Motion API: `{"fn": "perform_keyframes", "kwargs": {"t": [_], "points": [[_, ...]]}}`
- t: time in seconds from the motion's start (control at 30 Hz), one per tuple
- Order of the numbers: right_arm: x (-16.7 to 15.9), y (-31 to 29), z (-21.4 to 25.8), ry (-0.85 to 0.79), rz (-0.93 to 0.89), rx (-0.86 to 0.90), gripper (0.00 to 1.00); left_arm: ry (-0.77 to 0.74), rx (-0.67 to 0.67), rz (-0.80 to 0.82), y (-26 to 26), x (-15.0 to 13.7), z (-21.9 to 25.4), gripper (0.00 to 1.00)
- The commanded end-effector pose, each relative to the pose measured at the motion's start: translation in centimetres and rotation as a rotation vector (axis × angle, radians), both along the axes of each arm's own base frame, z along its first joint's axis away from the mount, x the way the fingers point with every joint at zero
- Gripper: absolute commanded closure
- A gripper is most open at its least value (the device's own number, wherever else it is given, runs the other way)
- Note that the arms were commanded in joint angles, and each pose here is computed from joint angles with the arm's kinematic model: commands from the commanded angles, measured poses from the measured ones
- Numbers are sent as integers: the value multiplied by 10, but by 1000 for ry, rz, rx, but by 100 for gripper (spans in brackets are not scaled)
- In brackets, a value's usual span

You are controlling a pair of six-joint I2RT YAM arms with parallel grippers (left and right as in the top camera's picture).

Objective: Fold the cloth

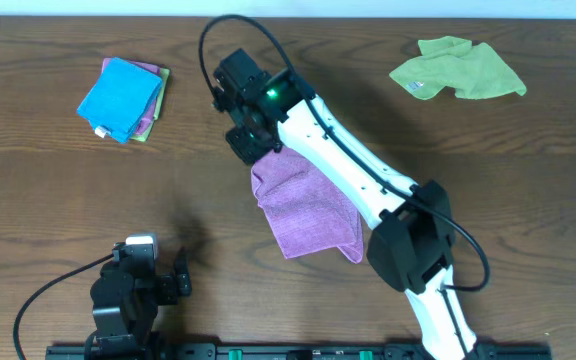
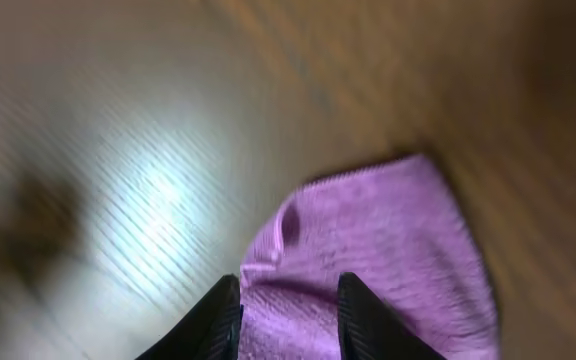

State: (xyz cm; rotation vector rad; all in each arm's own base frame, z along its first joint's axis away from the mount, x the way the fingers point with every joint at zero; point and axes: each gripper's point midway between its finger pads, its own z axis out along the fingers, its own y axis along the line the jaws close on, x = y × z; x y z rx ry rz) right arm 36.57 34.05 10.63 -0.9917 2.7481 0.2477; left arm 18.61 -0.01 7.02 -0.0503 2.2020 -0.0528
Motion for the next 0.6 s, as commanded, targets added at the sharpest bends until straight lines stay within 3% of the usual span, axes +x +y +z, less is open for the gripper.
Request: {"fn": "perform_keyframes", "kwargs": {"t": [0.0,0.23,0.57], "points": [[-18,-8,-46,113,21,-57,64,21,-3,7,1,-3,-7,5],[-38,-14,-89,199,23,-57,61,21,-3,7,1,-3,-7,5],[-40,8,-92,232,18,70,54,21,-3,7,1,-3,-7,5]]}}
